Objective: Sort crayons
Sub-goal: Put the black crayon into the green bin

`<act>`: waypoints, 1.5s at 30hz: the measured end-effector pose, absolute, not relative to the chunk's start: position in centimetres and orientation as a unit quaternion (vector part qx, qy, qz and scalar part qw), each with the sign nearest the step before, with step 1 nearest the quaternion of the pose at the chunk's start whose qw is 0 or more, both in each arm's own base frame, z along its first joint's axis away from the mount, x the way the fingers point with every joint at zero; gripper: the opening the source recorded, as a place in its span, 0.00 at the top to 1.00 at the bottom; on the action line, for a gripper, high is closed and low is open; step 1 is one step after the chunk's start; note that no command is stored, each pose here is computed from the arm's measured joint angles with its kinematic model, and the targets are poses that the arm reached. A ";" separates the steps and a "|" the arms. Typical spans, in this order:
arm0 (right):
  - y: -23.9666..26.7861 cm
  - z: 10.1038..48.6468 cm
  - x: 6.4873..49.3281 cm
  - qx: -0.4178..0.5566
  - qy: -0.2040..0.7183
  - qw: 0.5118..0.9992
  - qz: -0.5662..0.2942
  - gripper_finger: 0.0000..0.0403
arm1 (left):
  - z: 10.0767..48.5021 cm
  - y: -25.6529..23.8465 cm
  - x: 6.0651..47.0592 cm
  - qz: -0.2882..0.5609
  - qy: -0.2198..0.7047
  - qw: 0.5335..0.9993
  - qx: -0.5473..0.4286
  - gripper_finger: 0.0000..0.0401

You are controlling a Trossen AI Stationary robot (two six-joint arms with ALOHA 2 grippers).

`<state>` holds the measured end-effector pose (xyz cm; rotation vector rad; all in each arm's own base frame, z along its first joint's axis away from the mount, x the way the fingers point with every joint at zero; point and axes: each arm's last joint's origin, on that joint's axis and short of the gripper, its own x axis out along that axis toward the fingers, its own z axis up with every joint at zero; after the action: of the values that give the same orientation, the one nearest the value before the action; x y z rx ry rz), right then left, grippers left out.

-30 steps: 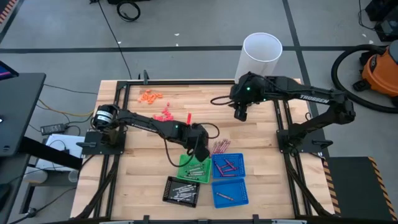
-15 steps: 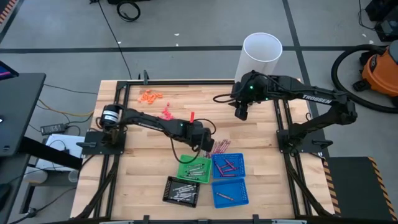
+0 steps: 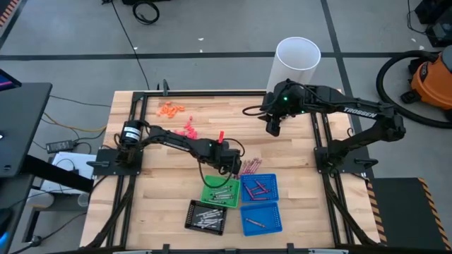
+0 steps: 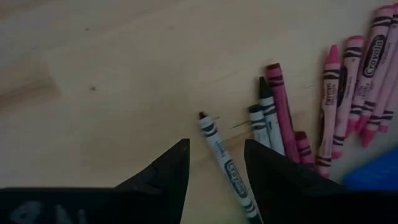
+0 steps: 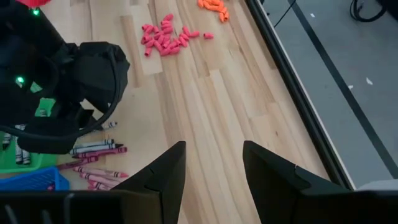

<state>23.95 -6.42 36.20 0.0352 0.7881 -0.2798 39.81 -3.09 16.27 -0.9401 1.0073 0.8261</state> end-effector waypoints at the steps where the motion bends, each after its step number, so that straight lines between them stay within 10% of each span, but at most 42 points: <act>1: -6.4 36.2 24.0 0.017 0.383 0.914 -0.136 0.58 | 16.0 -3.1 40.0 0.369 0.449 0.695 -0.422 0.59; 15: -6.4 36.2 24.0 0.018 0.382 0.914 -0.135 0.58 | 14.3 -3.6 40.0 0.381 0.473 0.697 -0.382 0.62; 28: -6.4 36.2 24.0 0.019 0.379 0.916 -0.133 0.58 | 14.2 -3.2 39.8 0.371 0.493 0.704 -0.353 0.97; 45: -6.4 36.2 24.0 0.018 0.379 0.915 -0.133 0.58 | 18.0 -2.6 39.5 0.319 0.464 0.752 -0.343 0.96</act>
<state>24.01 -6.41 36.24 0.0371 0.7811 -0.2729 39.51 -2.59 18.03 -0.7489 1.0126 0.6971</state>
